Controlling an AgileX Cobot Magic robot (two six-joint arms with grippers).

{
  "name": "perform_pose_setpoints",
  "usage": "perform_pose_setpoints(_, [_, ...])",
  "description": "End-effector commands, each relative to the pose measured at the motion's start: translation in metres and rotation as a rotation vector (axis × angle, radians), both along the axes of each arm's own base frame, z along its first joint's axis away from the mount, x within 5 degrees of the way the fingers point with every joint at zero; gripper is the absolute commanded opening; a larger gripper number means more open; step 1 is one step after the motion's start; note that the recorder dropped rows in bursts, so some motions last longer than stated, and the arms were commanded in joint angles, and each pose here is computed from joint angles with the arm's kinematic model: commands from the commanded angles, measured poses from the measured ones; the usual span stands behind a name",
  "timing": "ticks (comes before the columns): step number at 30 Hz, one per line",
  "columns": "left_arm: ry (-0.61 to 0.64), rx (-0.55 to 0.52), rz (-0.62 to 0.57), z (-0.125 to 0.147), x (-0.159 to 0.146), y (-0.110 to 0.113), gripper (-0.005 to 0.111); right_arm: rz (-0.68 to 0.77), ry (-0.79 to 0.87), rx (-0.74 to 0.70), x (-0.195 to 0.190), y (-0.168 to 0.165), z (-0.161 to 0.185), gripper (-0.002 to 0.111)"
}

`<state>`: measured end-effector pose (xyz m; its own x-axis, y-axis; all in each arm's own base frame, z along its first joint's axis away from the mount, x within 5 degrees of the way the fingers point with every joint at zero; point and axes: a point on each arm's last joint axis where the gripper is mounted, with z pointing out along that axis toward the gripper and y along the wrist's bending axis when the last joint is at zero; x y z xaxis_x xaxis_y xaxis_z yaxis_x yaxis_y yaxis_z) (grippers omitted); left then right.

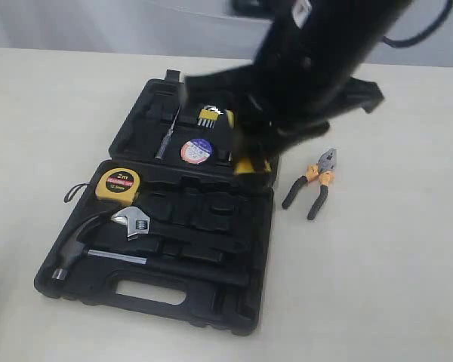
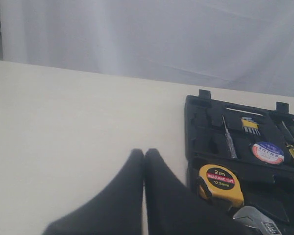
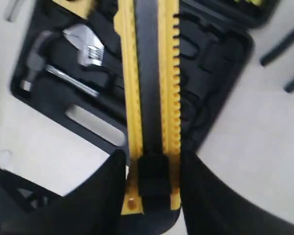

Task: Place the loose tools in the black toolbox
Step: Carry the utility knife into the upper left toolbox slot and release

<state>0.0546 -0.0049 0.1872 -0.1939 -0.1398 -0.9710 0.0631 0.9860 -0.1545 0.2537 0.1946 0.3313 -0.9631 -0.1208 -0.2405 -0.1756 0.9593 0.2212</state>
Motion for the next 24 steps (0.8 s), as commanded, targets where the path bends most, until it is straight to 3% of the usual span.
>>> perform_pose_setpoints(1, [0.000, -0.004, -0.006, 0.001, 0.000, 0.000, 0.000, -0.037, -0.089, -0.020, 0.021, 0.038, 0.012, -0.001])
perform_pose_setpoints(4, [0.000, -0.004, -0.006, 0.001, 0.000, 0.000, 0.000, -0.094, -0.253, -0.012, 0.038, 0.072, 0.011, -0.001])
perform_pose_setpoints(9, [0.000, -0.004, -0.006, 0.001, 0.000, 0.000, 0.000, -0.208, -0.489, 0.141, 0.066, 0.128, -0.009, -0.001])
perform_pose_setpoints(15, [0.000, -0.004, -0.006, 0.001, 0.000, 0.000, 0.000, -0.329, -0.443, 0.126, 0.097, 0.157, -0.071, -0.001])
perform_pose_setpoints(24, [0.000, -0.004, -0.006, 0.001, 0.000, 0.000, 0.000, -0.463, -0.499, 0.063, 0.122, 0.168, -0.135, -0.001])
